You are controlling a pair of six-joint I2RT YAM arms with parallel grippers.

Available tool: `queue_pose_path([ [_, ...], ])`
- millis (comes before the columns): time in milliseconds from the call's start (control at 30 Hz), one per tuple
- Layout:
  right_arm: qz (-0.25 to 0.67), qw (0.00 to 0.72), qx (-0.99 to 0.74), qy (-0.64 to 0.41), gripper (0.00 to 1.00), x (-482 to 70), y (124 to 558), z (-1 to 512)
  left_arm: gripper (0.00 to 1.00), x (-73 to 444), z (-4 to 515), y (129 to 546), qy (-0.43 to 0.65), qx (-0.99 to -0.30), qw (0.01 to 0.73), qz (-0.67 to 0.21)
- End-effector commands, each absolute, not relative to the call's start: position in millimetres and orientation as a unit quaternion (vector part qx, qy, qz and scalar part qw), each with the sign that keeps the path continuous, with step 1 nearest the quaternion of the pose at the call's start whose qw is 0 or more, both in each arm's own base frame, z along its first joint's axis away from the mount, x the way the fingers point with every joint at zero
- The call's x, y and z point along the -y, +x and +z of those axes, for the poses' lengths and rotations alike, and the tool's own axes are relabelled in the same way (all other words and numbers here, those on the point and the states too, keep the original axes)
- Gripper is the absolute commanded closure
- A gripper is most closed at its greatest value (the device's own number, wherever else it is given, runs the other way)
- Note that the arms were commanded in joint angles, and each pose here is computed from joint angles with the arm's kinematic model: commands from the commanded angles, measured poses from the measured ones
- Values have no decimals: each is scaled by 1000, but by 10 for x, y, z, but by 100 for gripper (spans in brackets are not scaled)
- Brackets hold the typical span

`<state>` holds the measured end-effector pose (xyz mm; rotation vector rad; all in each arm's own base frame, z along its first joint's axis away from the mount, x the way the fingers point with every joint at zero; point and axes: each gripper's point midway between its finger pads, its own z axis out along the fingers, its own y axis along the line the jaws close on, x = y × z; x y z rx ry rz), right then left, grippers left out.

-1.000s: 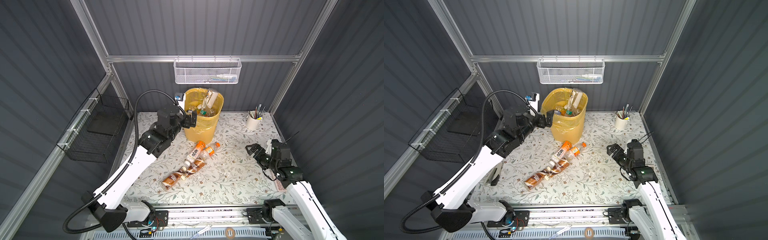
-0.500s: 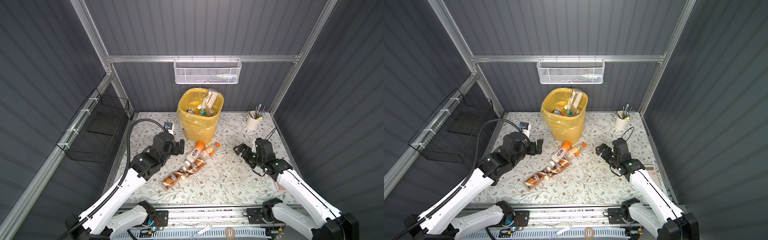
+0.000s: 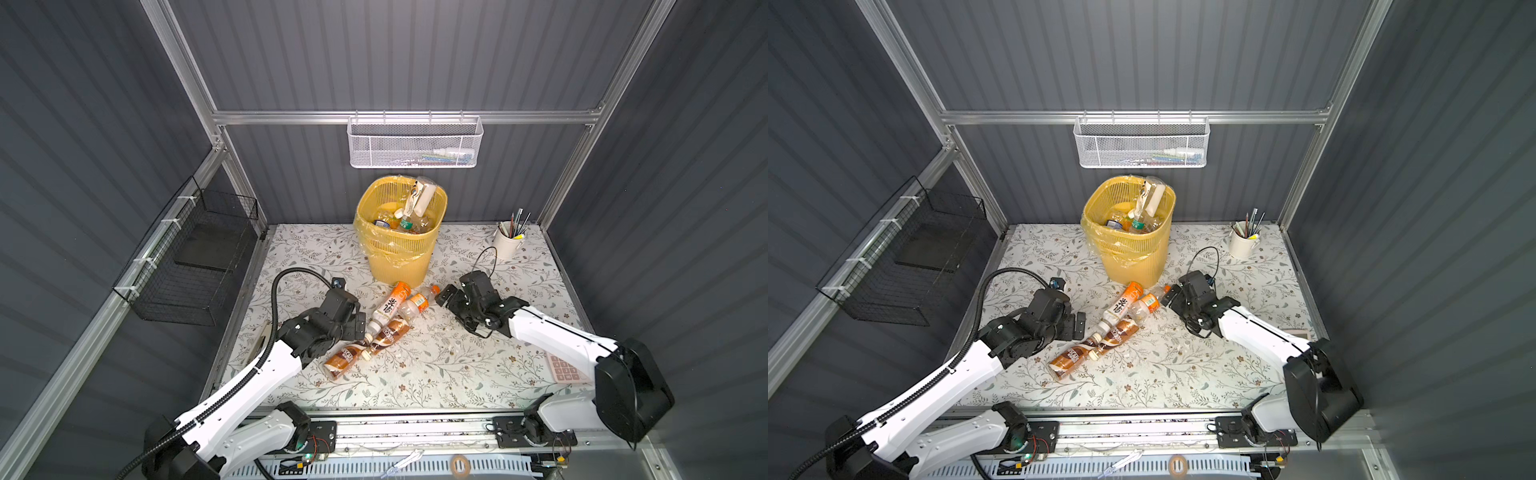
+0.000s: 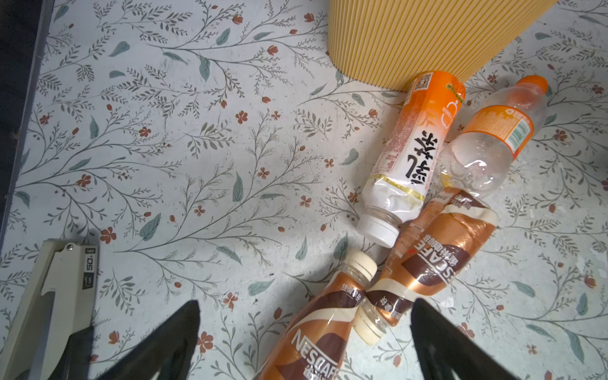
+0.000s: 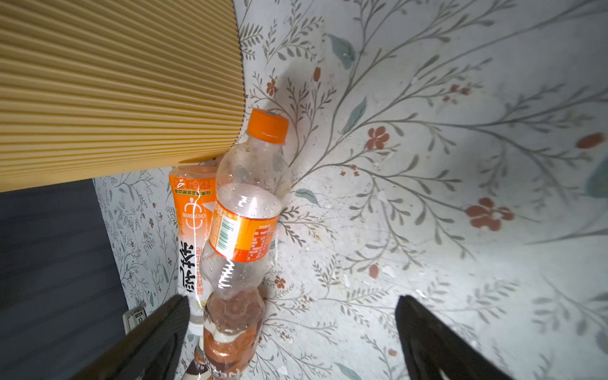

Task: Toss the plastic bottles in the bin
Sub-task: 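Lower the right gripper onto the orange-cap clear bottle and grasp it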

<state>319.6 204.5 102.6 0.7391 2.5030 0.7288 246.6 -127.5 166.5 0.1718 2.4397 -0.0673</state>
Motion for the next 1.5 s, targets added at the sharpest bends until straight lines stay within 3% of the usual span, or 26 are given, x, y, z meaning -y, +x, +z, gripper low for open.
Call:
queue_pose_path([
  [0, 277, 205, -894, 285, 1, -2246, 3335, 1002, 0, 1179, 1519, 2357, 44, -947, 317, -15],
  [667, 234, 157, -921, 269, 7, -2650, 3540, 539, 0, 1093, 1376, 2265, 41, -951, 307, -6],
  [1000, 197, 151, -932, 264, 23, -2387, 3569, 350, 0, 1069, 1385, 2238, 43, -951, 306, -4],
  [1200, 189, 159, -931, 267, 41, -2124, 3508, 328, 0, 1071, 1347, 2231, 38, -952, 303, -6],
  [1333, 207, 161, -929, 261, 49, -2028, 3488, 309, 0, 1097, 1323, 2249, 37, -953, 300, -8],
  [1467, 241, 194, -915, 257, 52, -1941, 3505, 437, 0, 1099, 1311, 2253, 38, -955, 295, -4],
])
